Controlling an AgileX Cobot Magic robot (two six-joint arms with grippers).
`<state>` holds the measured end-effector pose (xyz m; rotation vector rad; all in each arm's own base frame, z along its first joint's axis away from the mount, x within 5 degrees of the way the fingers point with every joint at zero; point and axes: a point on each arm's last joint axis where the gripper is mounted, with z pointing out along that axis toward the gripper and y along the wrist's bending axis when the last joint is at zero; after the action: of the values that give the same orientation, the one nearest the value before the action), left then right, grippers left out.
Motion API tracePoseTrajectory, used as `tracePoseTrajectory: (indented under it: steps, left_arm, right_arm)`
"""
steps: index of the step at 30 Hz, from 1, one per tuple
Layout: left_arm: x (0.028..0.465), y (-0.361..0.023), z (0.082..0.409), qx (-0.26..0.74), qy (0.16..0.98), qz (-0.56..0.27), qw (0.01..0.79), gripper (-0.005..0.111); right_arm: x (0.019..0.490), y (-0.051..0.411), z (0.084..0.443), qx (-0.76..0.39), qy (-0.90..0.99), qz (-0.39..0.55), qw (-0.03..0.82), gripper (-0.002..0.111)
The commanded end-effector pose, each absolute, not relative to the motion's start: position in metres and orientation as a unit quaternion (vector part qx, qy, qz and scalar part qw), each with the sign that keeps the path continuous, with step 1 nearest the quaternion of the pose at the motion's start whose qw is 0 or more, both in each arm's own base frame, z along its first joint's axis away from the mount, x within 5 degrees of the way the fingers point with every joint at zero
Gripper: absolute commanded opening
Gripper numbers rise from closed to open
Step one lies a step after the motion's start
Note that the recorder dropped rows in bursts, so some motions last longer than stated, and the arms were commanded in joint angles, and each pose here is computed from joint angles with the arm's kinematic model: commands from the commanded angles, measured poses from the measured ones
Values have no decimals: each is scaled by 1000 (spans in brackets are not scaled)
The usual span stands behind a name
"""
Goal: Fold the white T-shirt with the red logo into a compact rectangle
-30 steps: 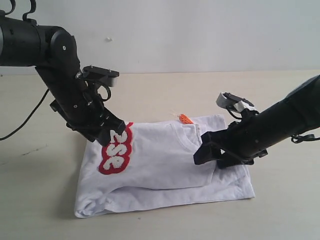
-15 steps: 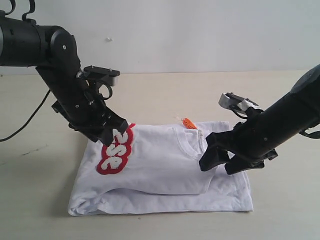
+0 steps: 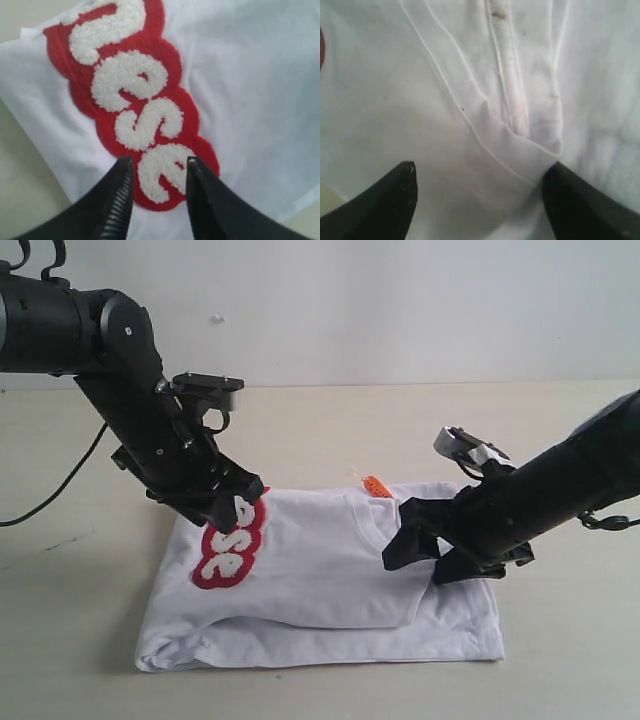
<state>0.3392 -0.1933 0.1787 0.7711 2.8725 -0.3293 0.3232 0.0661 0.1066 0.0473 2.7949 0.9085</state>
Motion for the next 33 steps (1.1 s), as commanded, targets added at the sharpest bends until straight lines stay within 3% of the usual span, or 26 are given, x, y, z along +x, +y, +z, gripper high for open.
tracePoseTrajectory:
  steps: [1,13,20,33]
  left_arm:
    - [337,-195,182,257,956,-116,82,36]
    - [336,-195,182,268,954,-117,74,36]
    - [322,-195,182,307,942,-138,6,36]
    - [290,-211,202,337,902,-260,-70,36]
  right_arm:
    - [327,73,100,14,931,348,114,65]
    - [332,81,103,-43,906,396,141,0]
    - [349,90,130,-83,872,455,157,0]
    - [385,90,193,-105,861,441,229,0]
